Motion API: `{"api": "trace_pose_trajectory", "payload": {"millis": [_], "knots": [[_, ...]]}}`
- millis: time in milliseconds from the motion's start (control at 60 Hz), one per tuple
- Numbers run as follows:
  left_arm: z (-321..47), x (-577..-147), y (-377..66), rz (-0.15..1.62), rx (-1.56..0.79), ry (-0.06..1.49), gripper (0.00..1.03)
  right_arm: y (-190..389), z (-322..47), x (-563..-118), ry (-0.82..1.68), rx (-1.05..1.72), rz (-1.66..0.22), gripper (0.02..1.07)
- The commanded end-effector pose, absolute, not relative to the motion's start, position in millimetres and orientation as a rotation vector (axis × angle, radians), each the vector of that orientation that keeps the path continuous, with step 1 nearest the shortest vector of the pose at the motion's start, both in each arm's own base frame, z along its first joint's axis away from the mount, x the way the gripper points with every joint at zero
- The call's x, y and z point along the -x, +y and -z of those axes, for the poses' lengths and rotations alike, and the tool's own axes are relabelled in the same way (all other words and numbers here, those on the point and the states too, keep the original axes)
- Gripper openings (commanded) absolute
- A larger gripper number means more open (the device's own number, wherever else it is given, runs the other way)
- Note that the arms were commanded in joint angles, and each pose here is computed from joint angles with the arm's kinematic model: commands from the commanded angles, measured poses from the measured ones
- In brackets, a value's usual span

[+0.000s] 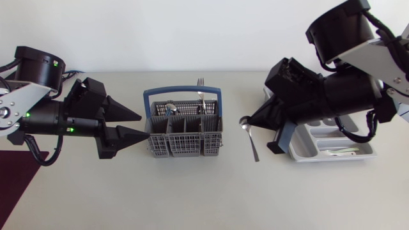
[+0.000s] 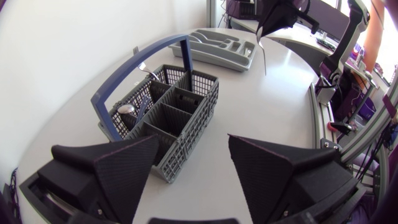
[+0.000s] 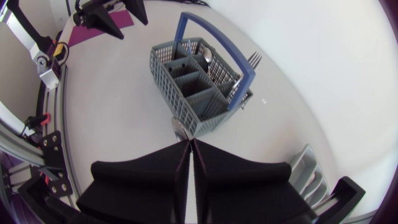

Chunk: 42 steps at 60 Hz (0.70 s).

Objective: Sort the cutlery from the basket into the organizer compartments.

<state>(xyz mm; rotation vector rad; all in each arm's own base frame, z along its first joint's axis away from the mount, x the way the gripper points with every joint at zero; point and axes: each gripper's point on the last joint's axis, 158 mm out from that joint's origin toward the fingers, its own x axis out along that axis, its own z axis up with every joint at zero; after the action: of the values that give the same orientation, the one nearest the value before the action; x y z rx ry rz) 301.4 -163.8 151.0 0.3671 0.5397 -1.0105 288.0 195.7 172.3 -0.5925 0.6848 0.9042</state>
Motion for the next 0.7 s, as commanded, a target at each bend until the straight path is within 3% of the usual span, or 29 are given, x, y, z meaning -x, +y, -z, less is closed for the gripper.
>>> {"api": "trace_pose_trajectory", "payload": {"millis": [0, 683], "knots": [[-147, -296, -165, 1.013, -0.381, 0.546, 0.78, 176, -156, -283, 0.709, 0.655, -0.927, 0.08], [-139, -291, -180, 1.003, -0.463, 0.558, 0.78, 27, -105, -314, 0.859, 0.816, -0.86, 0.08]]}}
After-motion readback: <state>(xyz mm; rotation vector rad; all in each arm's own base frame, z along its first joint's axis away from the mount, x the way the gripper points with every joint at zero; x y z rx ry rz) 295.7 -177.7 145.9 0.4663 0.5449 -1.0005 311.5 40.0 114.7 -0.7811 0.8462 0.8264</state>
